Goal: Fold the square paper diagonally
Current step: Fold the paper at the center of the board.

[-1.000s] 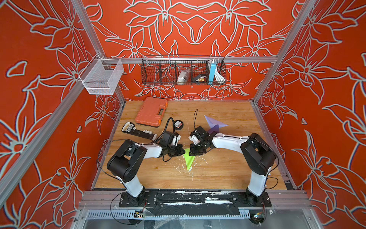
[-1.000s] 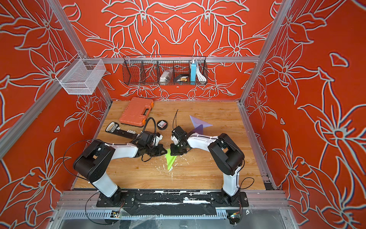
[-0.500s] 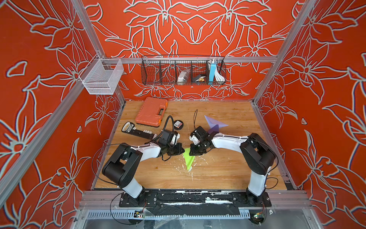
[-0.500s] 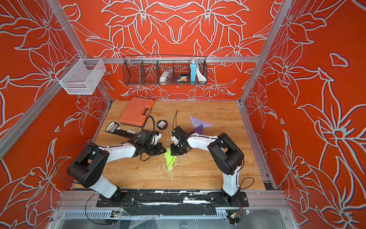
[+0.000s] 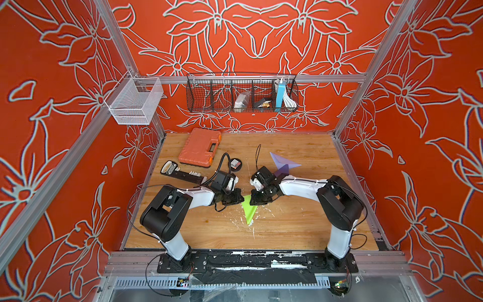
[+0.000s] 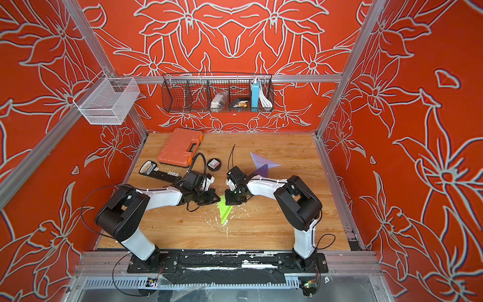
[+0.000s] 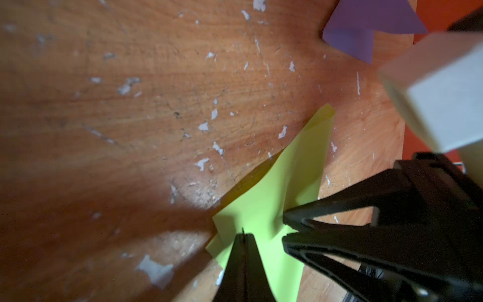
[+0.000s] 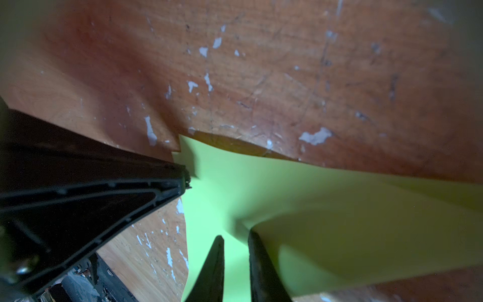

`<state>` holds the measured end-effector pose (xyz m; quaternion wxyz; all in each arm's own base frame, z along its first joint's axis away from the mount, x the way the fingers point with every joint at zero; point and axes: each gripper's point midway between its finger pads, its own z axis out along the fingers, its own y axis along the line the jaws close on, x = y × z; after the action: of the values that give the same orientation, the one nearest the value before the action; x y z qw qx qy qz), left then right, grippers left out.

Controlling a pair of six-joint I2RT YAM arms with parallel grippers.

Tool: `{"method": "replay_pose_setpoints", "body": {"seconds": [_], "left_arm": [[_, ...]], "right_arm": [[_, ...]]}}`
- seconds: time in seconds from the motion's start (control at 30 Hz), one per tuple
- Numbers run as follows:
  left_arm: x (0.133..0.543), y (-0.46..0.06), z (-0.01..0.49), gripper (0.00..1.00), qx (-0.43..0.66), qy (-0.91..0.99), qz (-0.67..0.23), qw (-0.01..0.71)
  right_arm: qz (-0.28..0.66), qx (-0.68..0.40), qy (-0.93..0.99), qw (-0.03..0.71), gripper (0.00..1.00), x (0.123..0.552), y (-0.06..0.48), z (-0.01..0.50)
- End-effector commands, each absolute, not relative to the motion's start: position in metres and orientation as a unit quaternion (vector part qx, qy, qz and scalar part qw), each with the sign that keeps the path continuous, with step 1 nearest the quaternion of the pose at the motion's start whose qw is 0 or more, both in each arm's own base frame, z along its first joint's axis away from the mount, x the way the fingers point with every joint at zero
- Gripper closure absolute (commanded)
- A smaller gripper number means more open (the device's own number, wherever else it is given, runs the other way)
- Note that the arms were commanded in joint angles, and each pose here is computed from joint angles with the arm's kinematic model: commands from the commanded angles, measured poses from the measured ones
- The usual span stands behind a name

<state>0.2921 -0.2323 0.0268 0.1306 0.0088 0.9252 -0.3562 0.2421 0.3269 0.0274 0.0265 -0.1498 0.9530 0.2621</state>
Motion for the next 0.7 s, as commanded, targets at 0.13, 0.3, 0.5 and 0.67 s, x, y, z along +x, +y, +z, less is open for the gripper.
{"method": "replay_pose_setpoints", "body": {"seconds": [0.13, 0.3, 0.5, 0.67], "left_arm": [[0.288, -0.243, 0.015, 0.95, 0.025, 0.925, -0.361, 0.117], [0.288, -0.248, 0.012, 0.96, 0.028, 0.925, -0.362, 0.114], [0.29, -0.246, 0.021, 0.96, 0.035, 0.923, -0.359, 0.133], [0.292, -0.244, 0.034, 0.96, 0.038, 0.919, -0.36, 0.157]], "right_arm": [[0.25, -0.146, 0.957, 0.015, 0.8, 0.239, 0.322, 0.02], [0.248, -0.153, 0.956, 0.016, 0.81, 0.238, 0.321, 0.022], [0.243, -0.156, 0.957, 0.014, 0.82, 0.238, 0.318, 0.022], [0.243, -0.152, 0.958, 0.015, 0.82, 0.238, 0.317, 0.022]]}}
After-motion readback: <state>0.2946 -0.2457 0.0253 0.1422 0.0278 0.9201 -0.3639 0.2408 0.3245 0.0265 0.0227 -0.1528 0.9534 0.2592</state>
